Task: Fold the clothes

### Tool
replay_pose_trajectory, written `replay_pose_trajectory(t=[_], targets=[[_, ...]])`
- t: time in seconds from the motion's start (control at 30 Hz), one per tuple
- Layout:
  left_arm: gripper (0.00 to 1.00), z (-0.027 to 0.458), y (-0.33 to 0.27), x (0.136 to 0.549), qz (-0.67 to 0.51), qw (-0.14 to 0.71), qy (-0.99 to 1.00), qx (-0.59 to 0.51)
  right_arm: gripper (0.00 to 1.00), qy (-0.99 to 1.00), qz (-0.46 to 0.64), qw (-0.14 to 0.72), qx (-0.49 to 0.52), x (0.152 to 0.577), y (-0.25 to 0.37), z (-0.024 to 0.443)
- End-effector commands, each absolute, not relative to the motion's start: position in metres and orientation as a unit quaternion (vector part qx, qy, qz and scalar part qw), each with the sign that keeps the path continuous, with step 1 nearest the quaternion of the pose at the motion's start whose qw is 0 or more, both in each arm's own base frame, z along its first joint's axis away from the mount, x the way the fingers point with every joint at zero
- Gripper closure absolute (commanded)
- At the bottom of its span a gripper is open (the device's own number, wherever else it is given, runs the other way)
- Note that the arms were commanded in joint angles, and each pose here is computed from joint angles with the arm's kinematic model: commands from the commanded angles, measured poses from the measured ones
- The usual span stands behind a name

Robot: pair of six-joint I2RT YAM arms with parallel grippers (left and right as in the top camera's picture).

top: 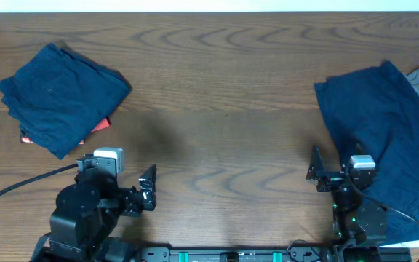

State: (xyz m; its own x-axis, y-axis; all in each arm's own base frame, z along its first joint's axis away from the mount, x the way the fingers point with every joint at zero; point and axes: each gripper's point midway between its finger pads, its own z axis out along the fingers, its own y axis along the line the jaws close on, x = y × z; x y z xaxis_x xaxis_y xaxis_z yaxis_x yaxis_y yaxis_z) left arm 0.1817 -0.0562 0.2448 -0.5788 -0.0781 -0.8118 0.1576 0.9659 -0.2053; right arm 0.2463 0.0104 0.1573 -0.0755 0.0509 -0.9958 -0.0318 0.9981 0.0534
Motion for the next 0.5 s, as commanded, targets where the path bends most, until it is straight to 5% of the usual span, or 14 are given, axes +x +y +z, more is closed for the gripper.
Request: replay_pose_trajectory(t=[0.0,0.47], targets=[[0.02,0.245,-0.055,0.182,-0.124,0.459,0.879,0.024,0.01,0.732,0.023,0.681,0.003,0.246,0.009,0.157],[0.02,0.224,-0.027,0.174,-0.086,0.463,0.882,-0.03,0.01,0.732,0.023,0.681,0.003,0.246,0.009,0.157]])
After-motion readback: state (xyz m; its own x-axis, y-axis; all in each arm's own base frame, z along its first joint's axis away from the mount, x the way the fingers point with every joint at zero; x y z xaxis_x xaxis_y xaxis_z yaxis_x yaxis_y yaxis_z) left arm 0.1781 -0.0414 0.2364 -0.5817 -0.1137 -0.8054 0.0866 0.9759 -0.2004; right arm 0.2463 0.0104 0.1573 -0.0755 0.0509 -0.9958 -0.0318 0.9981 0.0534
